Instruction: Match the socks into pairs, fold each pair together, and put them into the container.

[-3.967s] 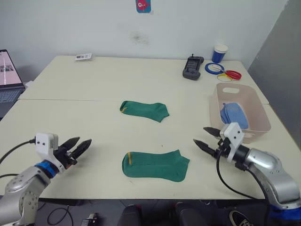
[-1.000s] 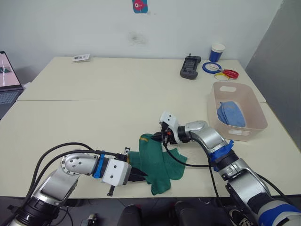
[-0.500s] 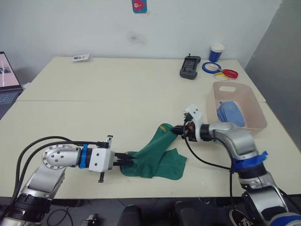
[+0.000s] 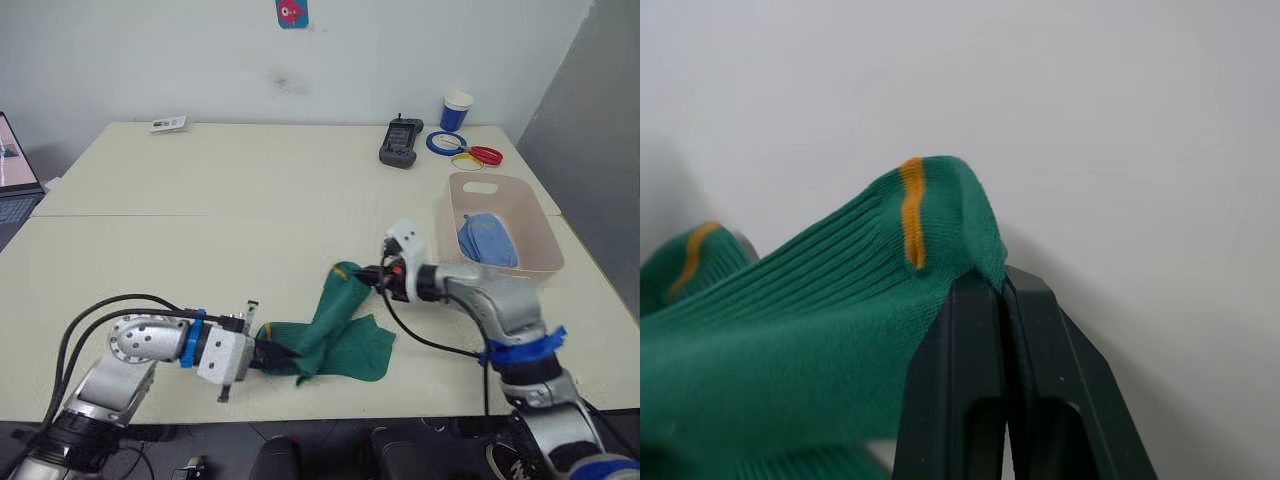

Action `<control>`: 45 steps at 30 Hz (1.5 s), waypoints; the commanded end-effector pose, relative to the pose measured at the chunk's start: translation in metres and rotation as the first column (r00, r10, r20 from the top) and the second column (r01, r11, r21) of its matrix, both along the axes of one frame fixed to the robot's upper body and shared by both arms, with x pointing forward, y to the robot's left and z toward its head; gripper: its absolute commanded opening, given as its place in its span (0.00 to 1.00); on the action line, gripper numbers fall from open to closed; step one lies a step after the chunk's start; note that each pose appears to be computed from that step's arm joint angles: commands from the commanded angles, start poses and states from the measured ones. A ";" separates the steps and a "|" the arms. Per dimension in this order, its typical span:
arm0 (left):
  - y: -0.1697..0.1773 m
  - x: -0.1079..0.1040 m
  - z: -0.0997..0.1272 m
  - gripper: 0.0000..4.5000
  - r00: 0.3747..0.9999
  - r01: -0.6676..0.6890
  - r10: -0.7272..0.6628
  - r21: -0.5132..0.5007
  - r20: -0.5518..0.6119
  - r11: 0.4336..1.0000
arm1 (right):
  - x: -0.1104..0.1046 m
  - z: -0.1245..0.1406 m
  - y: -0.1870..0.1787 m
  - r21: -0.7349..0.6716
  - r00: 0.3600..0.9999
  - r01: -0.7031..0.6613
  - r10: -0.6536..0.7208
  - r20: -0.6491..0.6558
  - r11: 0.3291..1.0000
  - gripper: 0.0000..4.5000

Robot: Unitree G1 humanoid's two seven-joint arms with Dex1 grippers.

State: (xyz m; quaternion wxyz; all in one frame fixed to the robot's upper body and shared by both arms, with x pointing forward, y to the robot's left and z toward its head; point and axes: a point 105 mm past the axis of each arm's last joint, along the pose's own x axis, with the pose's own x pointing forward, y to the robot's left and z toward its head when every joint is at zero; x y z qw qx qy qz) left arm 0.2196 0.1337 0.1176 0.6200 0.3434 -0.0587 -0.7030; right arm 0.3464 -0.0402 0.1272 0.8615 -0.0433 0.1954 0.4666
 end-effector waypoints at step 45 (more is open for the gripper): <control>0.025 0.111 0.004 0.81 0.770 -0.528 0.526 0.103 -0.361 0.843 | -0.125 -0.030 -0.041 -0.054 0.951 -0.281 0.270 -0.154 0.958 0.97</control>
